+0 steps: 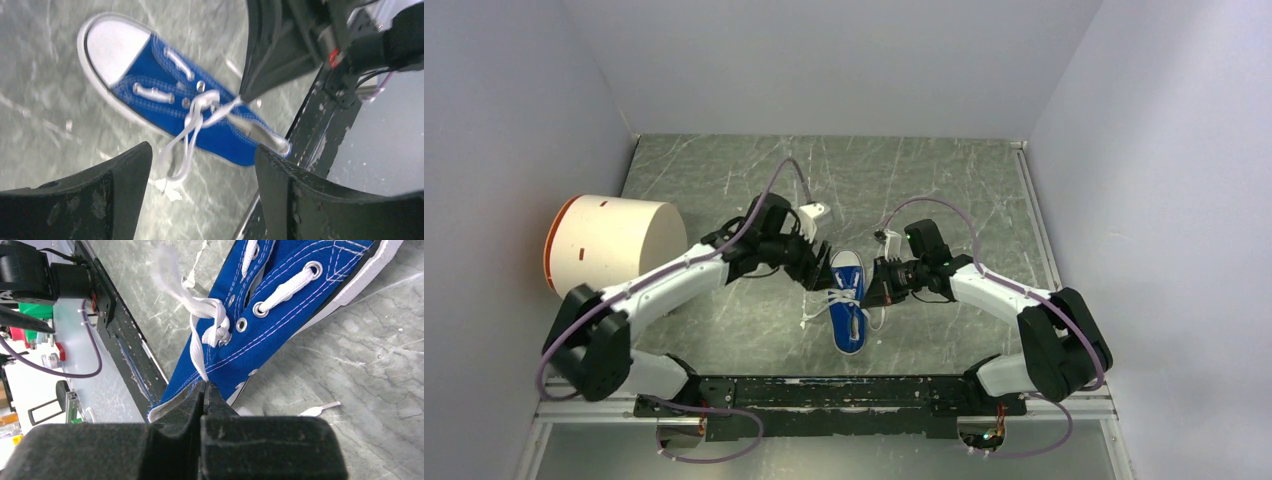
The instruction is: Tie the shoes
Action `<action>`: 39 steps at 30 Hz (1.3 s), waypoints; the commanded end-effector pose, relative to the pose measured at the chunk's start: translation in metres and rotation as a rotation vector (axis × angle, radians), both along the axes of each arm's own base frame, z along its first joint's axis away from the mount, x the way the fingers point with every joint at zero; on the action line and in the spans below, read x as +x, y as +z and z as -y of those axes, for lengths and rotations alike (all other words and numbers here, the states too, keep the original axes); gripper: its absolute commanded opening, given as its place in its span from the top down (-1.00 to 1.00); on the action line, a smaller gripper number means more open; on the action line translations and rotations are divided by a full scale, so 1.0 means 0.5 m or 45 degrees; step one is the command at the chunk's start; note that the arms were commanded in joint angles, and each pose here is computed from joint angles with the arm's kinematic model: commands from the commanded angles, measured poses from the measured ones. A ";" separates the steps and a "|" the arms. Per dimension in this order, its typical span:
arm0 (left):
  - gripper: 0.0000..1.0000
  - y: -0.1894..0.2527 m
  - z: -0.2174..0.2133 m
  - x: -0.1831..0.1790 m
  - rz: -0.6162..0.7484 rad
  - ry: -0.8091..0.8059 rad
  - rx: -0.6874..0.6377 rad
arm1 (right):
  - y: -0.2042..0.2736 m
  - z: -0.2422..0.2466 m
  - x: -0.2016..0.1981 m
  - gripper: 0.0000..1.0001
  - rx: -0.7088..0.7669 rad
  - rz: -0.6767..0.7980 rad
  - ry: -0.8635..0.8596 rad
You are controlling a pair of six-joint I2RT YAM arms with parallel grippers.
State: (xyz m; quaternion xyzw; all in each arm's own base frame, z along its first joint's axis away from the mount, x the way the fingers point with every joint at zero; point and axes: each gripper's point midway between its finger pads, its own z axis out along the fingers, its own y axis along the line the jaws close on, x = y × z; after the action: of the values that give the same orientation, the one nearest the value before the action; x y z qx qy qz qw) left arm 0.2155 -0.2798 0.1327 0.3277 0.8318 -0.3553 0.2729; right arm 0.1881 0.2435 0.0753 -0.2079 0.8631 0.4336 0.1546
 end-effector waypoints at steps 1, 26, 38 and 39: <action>-0.57 0.033 0.070 0.067 0.020 -0.143 -0.180 | 0.003 -0.001 0.006 1.00 0.006 0.023 0.018; -0.17 -0.112 0.078 -0.016 -0.282 -0.542 -0.218 | 0.015 -0.024 0.041 1.00 0.045 0.024 -0.016; -0.06 -0.131 0.106 -0.018 -0.311 -0.517 -0.217 | -0.001 -0.014 0.035 1.00 -0.008 0.004 -0.013; -0.05 -0.130 0.107 -0.017 -0.307 -0.515 -0.221 | -0.004 -0.011 0.034 1.00 -0.023 -0.001 -0.014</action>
State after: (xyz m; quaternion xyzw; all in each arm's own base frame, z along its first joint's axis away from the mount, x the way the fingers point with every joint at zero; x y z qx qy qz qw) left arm 0.2038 -0.3249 0.0658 0.4136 0.7525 -0.5007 0.1093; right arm 0.2012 0.2516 0.0740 -0.2002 0.8630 0.4377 0.1537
